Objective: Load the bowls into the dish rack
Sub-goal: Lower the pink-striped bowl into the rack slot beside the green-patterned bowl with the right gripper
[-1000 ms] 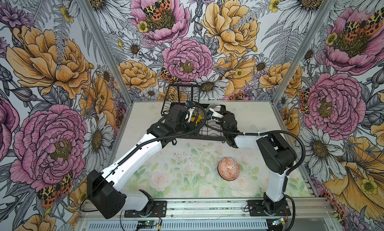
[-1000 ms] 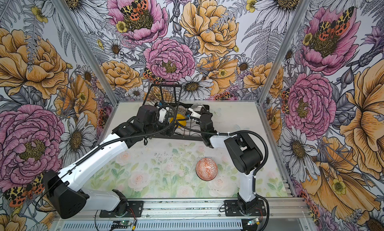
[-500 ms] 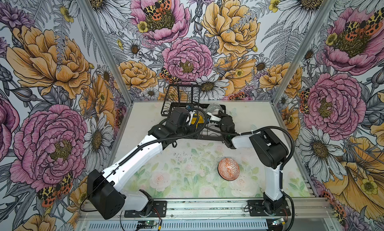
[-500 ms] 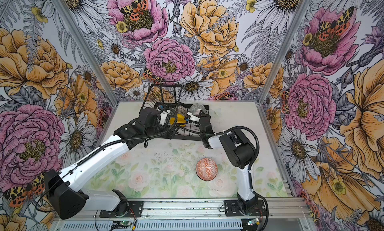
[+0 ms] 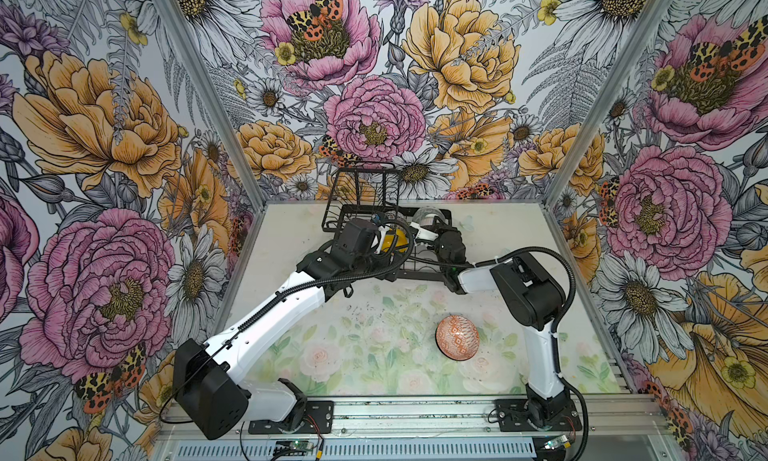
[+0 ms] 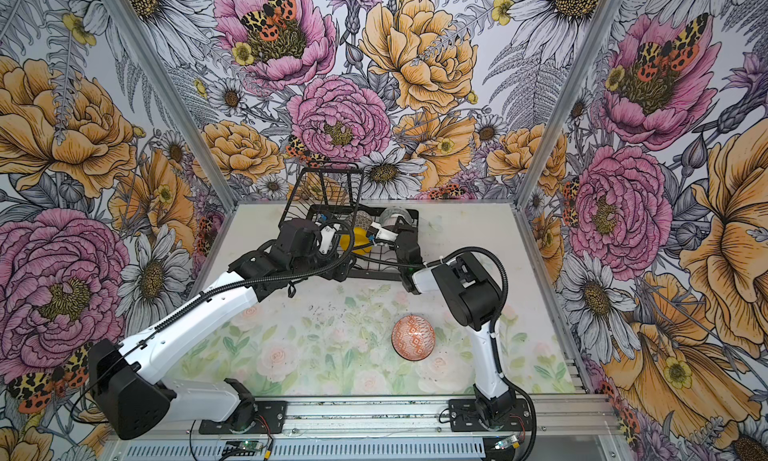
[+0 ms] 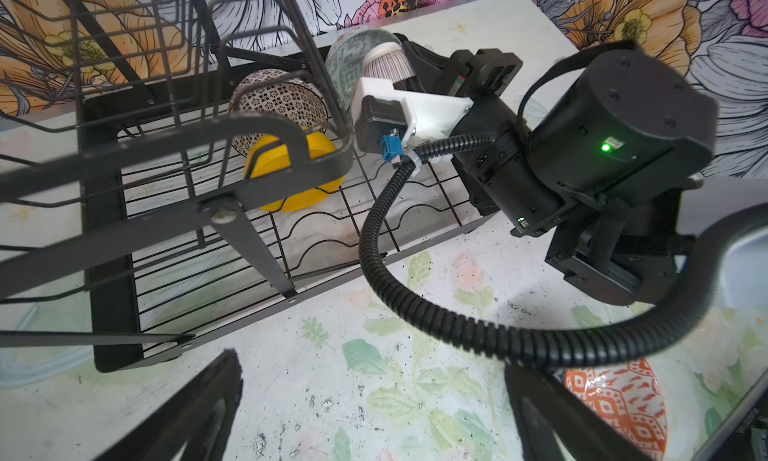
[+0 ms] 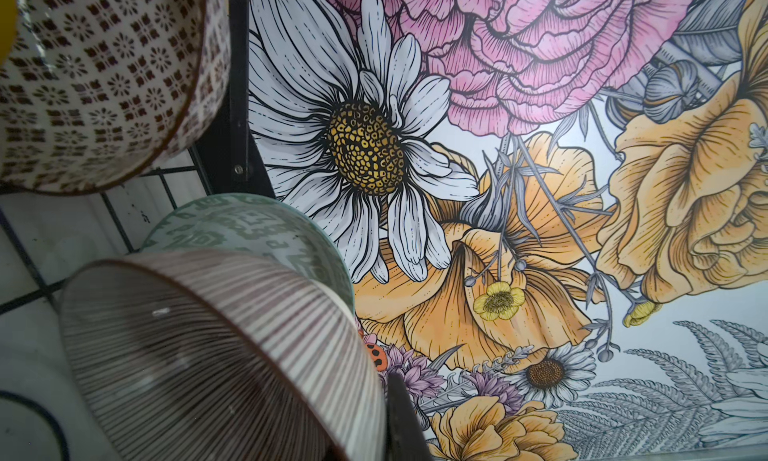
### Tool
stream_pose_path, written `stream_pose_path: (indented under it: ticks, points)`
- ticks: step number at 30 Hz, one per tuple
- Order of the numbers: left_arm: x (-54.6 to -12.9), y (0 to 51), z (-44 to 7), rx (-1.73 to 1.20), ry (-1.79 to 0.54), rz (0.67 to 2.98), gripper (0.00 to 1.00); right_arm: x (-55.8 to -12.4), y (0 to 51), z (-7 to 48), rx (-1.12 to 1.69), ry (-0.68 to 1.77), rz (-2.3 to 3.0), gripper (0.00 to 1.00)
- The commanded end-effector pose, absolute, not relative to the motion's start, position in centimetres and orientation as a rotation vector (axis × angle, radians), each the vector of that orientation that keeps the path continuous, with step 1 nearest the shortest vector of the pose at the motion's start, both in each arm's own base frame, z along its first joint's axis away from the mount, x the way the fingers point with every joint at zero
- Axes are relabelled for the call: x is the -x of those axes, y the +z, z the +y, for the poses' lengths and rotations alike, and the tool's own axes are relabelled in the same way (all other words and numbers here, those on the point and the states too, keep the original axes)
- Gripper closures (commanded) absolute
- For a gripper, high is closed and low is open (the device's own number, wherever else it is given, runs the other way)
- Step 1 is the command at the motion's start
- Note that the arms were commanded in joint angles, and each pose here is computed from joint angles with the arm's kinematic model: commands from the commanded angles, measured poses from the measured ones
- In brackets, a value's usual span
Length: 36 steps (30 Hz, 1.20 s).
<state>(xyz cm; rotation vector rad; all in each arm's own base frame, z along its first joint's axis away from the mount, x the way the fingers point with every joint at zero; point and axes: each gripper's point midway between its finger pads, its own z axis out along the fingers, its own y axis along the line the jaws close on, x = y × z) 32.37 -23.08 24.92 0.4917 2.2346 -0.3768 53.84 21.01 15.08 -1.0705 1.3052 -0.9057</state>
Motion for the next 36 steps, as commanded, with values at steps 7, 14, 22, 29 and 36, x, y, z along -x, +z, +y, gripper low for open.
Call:
stream_pose_path:
  ticks: [7,14,22,29,36]
  points:
    - [-32.9,25.8,-22.9,-0.461,-0.423,2.202,0.01,-54.5,16.4,21.6,1.029,-0.889,1.246,1.0]
    - [-33.0,25.8,-22.6,-0.453,-0.418,2.205,0.01,-53.6,14.3,21.9,1.131,-0.82,1.31,1.0]
    - [-32.9,25.8,-22.6,-0.452,-0.42,2.204,0.01,-53.4,13.5,21.7,1.154,-0.801,1.345,1.0]
    - [-32.9,25.6,-22.5,-0.452,-0.417,2.21,0.01,-53.5,14.0,21.5,1.139,-0.792,1.364,1.0]
    - [-32.8,25.3,-22.3,-0.446,-0.412,2.216,0.01,-53.4,14.2,21.2,1.124,-0.788,1.372,0.89]
